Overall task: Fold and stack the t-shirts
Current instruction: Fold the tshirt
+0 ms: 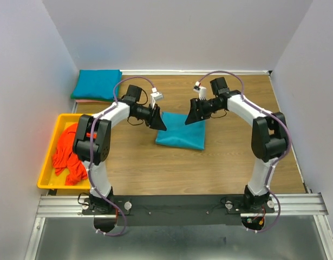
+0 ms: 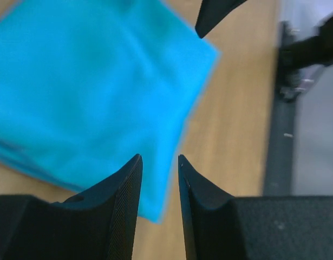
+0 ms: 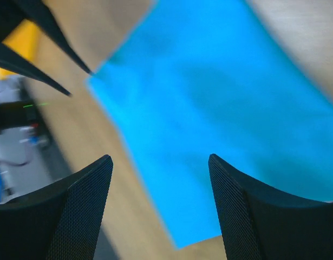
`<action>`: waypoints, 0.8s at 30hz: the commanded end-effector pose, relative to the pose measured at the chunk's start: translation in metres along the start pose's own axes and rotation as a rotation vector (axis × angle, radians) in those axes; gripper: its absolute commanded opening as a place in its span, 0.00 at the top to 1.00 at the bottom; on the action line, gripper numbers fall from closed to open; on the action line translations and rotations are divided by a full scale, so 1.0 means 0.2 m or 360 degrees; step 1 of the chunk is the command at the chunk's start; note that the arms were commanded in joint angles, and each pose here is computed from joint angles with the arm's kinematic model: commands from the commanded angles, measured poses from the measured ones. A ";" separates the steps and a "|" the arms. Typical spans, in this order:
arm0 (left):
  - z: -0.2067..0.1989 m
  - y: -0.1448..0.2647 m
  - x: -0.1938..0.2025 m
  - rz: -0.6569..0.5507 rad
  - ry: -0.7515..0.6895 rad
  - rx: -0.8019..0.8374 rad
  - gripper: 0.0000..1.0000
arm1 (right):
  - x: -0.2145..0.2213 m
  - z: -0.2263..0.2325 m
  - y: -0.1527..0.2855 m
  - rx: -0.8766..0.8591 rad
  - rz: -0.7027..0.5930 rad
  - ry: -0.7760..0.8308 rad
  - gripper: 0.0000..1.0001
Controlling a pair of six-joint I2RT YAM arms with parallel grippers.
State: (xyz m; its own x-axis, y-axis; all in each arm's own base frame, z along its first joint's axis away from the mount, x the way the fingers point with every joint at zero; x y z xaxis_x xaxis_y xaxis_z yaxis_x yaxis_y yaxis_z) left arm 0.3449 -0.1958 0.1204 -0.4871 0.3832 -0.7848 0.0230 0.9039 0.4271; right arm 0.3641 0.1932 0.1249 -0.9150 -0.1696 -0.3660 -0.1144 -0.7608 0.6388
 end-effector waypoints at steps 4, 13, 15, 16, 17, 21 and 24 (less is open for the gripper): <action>-0.38 -0.03 -0.09 -0.0188 0.0090 0.0395 0.59 | 0.26 0.37 0.00 -0.0477 0.0217 -0.0412 0.26; -0.25 -0.19 0.06 -0.0088 0.0449 0.0371 0.50 | 0.32 0.28 -0.15 -0.0533 0.0328 -0.0743 0.28; -0.21 -0.23 0.18 -0.0046 0.0548 0.0362 0.49 | 0.39 0.21 -0.19 -0.0503 0.0377 -0.0795 0.29; -0.20 -0.24 0.23 -0.0028 0.0579 0.0364 0.49 | 0.43 0.16 -0.20 -0.0485 0.0393 -0.0828 0.29; -0.19 -0.25 0.28 -0.0009 0.0616 0.0349 0.49 | 0.46 0.12 -0.21 -0.0473 0.0404 -0.0864 0.30; -0.11 -0.26 0.51 0.0058 0.0798 0.0295 0.49 | 0.53 -0.06 -0.24 -0.0405 0.0404 -0.0970 0.31; -0.03 -0.24 0.63 0.0069 0.0873 0.0216 0.49 | 0.60 -0.16 -0.24 -0.0367 0.0413 -0.1029 0.32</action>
State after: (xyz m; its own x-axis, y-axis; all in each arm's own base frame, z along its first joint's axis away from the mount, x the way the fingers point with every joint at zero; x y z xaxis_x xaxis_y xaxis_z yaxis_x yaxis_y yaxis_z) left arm 0.2768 -0.2142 0.0528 -0.8378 0.3032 -0.4540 0.2158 0.9478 0.2347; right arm 0.2804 0.2116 0.0665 -0.9643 -0.0723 0.2546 0.1706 -0.9053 0.3891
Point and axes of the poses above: each gripper's point midway between its finger pads, its own y axis back along the fingers, its own z axis along the line the jaws close on, x = y × z, the point moved 6 cm from there along y, back along the fingers, and after that the axes turned 11 degrees about -y, right-handed, at the moved point
